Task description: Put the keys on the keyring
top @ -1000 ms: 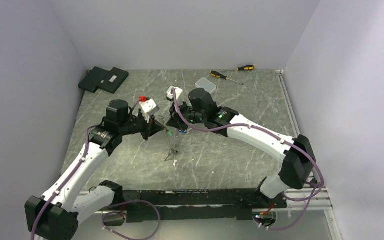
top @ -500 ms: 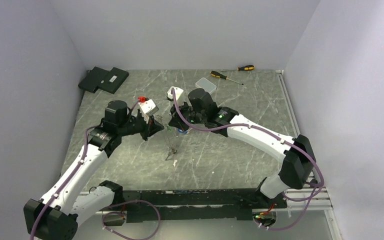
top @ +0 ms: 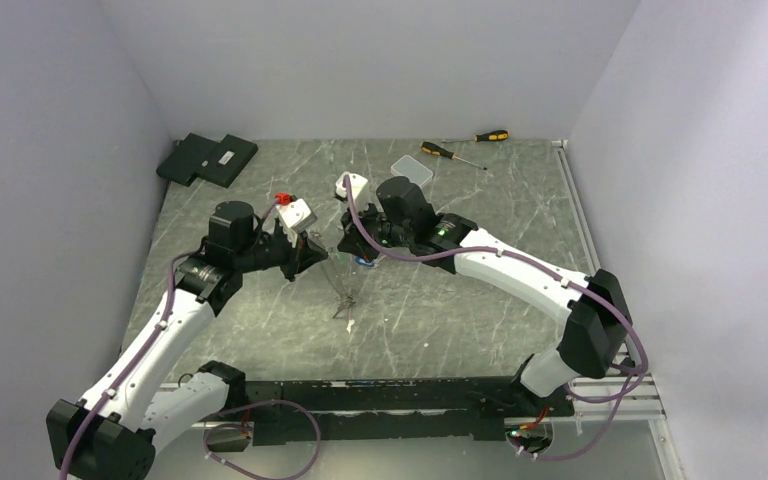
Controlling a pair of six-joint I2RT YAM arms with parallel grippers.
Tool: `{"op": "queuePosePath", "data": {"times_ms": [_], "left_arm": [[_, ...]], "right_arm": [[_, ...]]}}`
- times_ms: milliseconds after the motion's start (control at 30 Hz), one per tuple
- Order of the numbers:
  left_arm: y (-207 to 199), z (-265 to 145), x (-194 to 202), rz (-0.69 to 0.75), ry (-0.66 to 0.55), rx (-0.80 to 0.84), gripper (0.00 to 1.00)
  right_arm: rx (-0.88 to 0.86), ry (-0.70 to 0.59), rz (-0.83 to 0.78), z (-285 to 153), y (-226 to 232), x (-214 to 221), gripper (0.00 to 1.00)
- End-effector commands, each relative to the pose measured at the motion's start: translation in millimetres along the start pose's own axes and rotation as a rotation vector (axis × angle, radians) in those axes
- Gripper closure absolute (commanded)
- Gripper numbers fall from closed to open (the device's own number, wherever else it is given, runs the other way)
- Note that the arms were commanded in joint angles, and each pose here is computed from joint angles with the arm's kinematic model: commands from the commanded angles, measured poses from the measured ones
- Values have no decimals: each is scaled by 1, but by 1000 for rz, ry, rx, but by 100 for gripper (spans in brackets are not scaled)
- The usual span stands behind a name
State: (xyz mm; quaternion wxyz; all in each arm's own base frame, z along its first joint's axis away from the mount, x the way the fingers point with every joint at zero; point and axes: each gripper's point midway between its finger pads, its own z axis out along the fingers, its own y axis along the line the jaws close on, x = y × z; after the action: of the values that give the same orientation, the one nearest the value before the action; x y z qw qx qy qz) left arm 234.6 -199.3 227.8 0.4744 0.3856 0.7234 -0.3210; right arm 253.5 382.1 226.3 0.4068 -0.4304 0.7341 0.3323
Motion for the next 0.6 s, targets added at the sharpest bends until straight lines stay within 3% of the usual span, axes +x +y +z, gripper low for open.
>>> {"op": "queuePosePath", "data": {"times_ms": [0,133,300,567], "left_arm": [[-10,-6,-30,68,-82,33,100],[-9,-6,-31,72,-87,30,100],[-9,-6,-31,73,-88,29,100],[-12,-10,-35,87,-100,31,100]], "right_arm": [[-2,-62,15,-3,-1,-18,100],[-24,-56,18,-1,2,-16,100],[-35,-45,18,-2,4,-10,75],[-31,-87,-97,-22,1,-11,64]]}}
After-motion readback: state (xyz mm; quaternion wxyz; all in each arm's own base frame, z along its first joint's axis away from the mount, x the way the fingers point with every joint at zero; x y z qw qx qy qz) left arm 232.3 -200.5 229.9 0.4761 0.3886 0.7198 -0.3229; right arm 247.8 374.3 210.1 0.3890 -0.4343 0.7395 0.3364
